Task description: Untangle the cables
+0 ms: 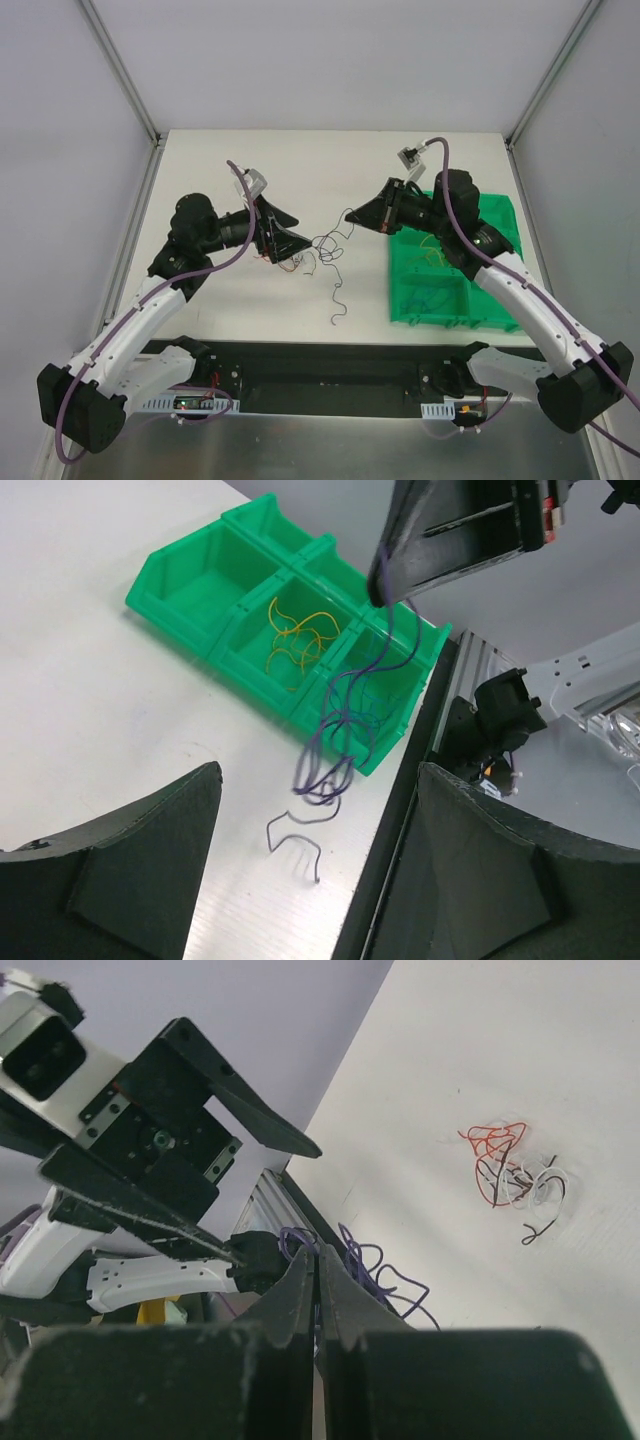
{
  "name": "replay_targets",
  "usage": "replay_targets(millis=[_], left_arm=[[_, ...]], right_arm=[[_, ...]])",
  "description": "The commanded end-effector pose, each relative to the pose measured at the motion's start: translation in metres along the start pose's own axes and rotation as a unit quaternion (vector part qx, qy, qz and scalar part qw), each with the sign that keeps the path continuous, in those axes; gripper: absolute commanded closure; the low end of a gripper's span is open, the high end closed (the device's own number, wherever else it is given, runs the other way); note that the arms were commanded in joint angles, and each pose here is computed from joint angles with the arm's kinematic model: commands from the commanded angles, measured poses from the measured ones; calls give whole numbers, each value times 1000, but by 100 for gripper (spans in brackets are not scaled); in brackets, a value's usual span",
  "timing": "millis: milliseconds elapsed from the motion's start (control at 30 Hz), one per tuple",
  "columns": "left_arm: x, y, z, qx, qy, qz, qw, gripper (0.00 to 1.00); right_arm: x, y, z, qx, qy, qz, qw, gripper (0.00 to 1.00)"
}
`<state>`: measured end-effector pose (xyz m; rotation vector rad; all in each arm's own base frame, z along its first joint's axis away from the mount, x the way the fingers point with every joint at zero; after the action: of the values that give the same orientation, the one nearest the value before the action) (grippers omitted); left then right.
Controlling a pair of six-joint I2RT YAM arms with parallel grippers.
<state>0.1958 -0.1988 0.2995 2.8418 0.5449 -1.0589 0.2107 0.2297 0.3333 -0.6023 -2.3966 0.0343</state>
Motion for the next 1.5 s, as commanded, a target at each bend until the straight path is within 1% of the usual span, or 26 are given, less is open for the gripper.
replay_targets(millis=[0, 100, 233, 333, 433, 567, 700, 800, 967, 1000, 1100, 1200, 1267, 1333, 1367, 1467], left_arm=[[-3, 2, -5, -20, 59, 6, 998, 23], [-10, 3, -2, -10, 61, 34, 998, 23], [-12, 7, 0, 7, 41, 55, 998, 18], [-9, 10, 2, 15, 30, 57, 998, 18], [-8, 12, 3, 23, 23, 62, 998, 19], [-9, 13, 4, 30, 19, 69, 997, 31], [-12, 14, 6, 46, 13, 88, 995, 50], [-14, 14, 7, 57, 11, 100, 993, 57], [-22, 11, 7, 70, 24, 128, 989, 96], [-24, 10, 7, 68, 27, 128, 989, 100], [-36, 8, 4, 59, 35, 135, 988, 100], [-53, 10, -4, 76, -14, 144, 987, 100], [-68, 9, -12, 87, -40, 157, 983, 100], [-79, 6, -19, 87, -56, 160, 982, 100], [-84, 4, -22, 87, -63, 164, 981, 100], [-95, 4, -27, 88, -80, 176, 977, 100]], right_arm=[[2, 14, -8, -23, -2, 31, 999, 100], [6, 21, -4, -11, -5, 35, 999, 100], [17, 31, 5, 11, -21, 24, 999, 100], [21, 36, 9, 18, -28, 23, 999, 100], [24, 40, 13, 26, -31, 21, 999, 100], [28, 45, 16, 33, -34, 17, 999, 100], [28, 50, 20, 40, -40, 18, 998, 100], [29, 50, 21, 40, -43, 23, 998, 100], [28, 50, 21, 42, -61, 36, 997, 100], [28, 50, 22, 43, -69, 41, 996, 100], [23, 51, 27, 44, -117, 96, 987, 99], [25, 56, 36, 48, -151, 132, 978, 93], [23, 59, 38, 37, -168, 163, 971, 88], [24, 64, 42, 27, -180, 172, 968, 83], [24, 67, 43, 17, -182, 173, 968, 78], [19, 79, 50, -4, -181, 167, 969, 75]])
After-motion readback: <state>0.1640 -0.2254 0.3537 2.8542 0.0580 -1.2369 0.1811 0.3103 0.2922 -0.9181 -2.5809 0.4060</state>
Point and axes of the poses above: each gripper's point midway between its finger pads, its own y axis out along the fingers, its own x axis along the line the jaws close on, z = x × y, the point moved 5 cm from there along -y, back along the fingers, and after that the axes turned 14 degrees about -y, right-handed, at the moved point
